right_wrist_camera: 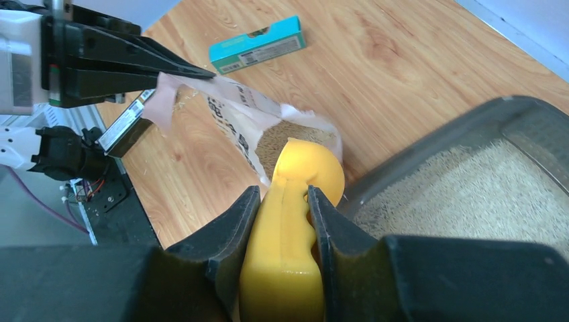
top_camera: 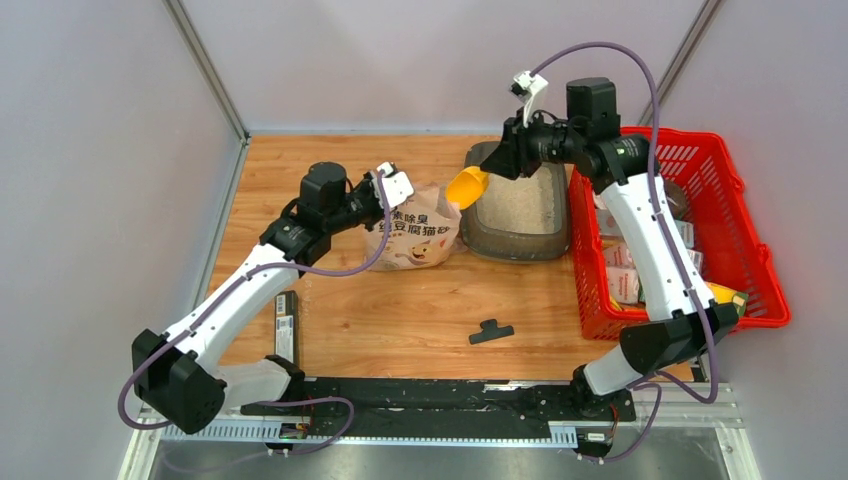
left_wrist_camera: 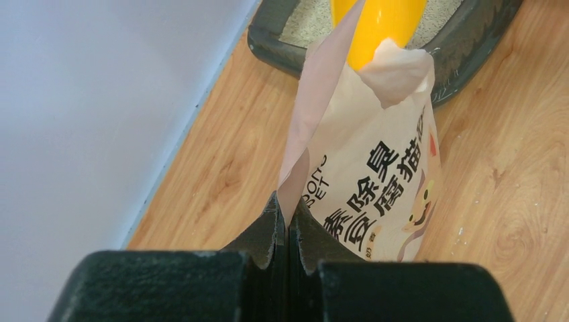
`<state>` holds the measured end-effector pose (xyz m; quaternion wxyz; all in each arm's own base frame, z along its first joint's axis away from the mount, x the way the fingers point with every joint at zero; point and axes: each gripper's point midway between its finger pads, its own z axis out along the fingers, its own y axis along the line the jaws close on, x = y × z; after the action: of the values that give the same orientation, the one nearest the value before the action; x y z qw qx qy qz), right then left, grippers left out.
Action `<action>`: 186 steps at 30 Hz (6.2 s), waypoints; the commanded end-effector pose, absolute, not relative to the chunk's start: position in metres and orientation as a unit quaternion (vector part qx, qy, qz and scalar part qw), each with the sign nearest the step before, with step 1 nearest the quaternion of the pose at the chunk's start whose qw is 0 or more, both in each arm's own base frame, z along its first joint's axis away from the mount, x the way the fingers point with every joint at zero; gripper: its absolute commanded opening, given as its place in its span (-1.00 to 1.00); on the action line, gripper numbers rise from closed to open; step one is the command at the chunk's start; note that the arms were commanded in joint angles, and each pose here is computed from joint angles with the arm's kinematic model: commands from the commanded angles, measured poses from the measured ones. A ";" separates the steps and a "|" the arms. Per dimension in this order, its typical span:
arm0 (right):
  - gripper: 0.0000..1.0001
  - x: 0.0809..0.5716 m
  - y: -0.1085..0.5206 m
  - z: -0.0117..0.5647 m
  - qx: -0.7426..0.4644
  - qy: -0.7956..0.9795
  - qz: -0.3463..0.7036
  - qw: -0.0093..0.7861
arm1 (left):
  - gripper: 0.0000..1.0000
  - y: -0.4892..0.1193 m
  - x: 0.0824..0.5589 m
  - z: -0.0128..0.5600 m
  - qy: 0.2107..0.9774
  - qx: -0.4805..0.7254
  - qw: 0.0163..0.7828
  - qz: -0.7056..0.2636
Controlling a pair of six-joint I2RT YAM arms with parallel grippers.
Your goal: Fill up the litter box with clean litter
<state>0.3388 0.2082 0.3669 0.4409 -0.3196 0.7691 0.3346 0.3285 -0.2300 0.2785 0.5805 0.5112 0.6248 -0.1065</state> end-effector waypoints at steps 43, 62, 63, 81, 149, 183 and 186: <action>-1.00 0.371 0.326 0.152 -0.172 0.923 0.267 0.220 | -1.00 -0.234 0.343 0.404 0.569 0.372 0.720 -0.142; -1.00 0.420 0.322 0.266 -0.077 0.803 0.565 0.174 | -1.00 -0.233 0.353 0.409 0.574 0.402 0.705 -0.106; -1.00 0.424 0.313 0.271 -0.073 0.801 0.565 0.182 | -1.00 -0.233 0.354 0.412 0.569 0.406 0.708 -0.102; -1.00 0.445 0.220 0.317 -0.025 0.798 0.531 0.284 | -1.00 -0.231 0.343 0.417 0.503 0.486 0.713 -0.044; -1.00 0.506 -0.002 0.338 0.061 0.826 0.273 0.489 | -1.00 -0.244 0.353 0.405 0.503 0.494 0.707 -0.060; -1.00 0.223 0.123 0.230 -0.354 0.832 0.298 0.307 | -1.00 -0.231 0.312 0.383 0.496 0.496 0.707 -0.088; -1.00 0.221 0.111 0.209 -0.402 0.834 0.249 0.282 | -1.00 -0.231 0.312 0.385 0.493 0.498 0.709 -0.084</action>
<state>0.2285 0.1245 0.2262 0.2918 -0.2977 0.8525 0.3155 0.3171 -0.2233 0.2801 0.5831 0.5289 0.6092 -0.0952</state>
